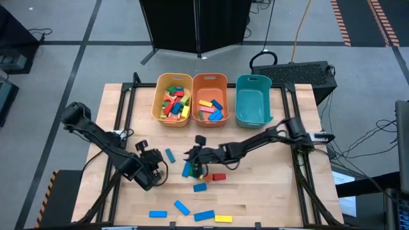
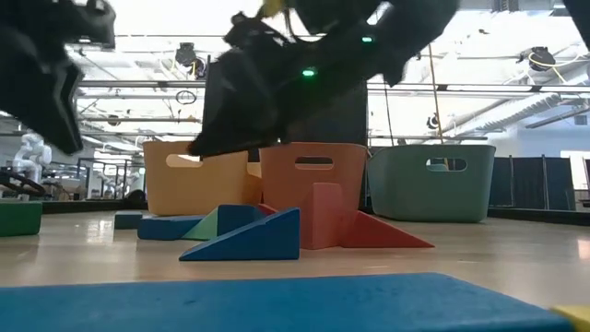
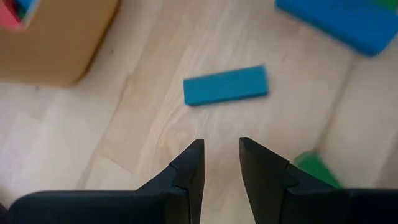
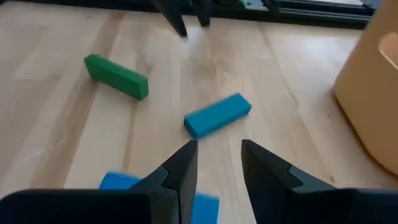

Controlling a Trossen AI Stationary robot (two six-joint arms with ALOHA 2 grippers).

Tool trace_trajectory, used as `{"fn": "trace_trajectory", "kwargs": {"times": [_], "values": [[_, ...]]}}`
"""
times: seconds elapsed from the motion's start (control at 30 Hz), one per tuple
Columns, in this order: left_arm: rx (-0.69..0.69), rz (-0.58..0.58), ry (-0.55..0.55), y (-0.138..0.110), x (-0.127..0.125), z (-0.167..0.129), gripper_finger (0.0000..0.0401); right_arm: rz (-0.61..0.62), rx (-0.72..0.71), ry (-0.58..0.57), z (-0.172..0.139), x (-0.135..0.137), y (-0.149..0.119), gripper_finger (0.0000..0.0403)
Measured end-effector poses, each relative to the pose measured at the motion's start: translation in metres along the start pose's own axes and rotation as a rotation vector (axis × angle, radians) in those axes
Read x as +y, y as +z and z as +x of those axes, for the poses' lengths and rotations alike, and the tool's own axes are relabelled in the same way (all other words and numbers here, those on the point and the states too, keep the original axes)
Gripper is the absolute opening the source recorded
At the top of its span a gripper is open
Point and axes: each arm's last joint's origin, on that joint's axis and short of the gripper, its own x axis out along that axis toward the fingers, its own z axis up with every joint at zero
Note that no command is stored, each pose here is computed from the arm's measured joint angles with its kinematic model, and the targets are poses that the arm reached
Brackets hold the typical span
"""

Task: Sort blocks by size
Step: Put the blue rectangle block into the orange bin

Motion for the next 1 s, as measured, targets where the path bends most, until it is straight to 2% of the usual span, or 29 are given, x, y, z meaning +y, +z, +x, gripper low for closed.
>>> {"fn": "trace_trajectory", "kwargs": {"times": [0.17,0.3,0.43,0.57,0.73,0.83,1.0], "values": [[0.01,-0.018,0.019,-0.014,0.007,0.025,0.0102,0.051,-0.03,0.006,0.029,0.011,0.007,0.0111],[0.005,-0.029,0.021,-0.022,0.011,0.04,0.0102,0.066,0.016,0.005,0.049,0.019,0.004,0.0136],[-0.007,-0.043,0.04,-0.028,0.017,0.051,0.0102,0.058,0.102,-0.01,0.064,0.022,0.004,0.0191],[-0.029,-0.061,0.057,-0.029,0.022,0.06,0.0102,0.112,0.14,-0.026,0.077,0.023,0.006,0.0261],[-0.055,-0.071,0.028,-0.026,0.023,0.068,0.0102,0.155,0.194,-0.062,0.095,0.015,0.003,0.0327],[-0.065,-0.067,0.017,-0.022,0.023,0.07,0.0102,0.167,0.232,-0.075,0.103,0.013,0.0,0.0341],[-0.077,-0.069,0.006,-0.018,0.023,0.072,0.0102,0.173,0.249,-0.085,0.108,0.012,-0.003,0.0337]]}}
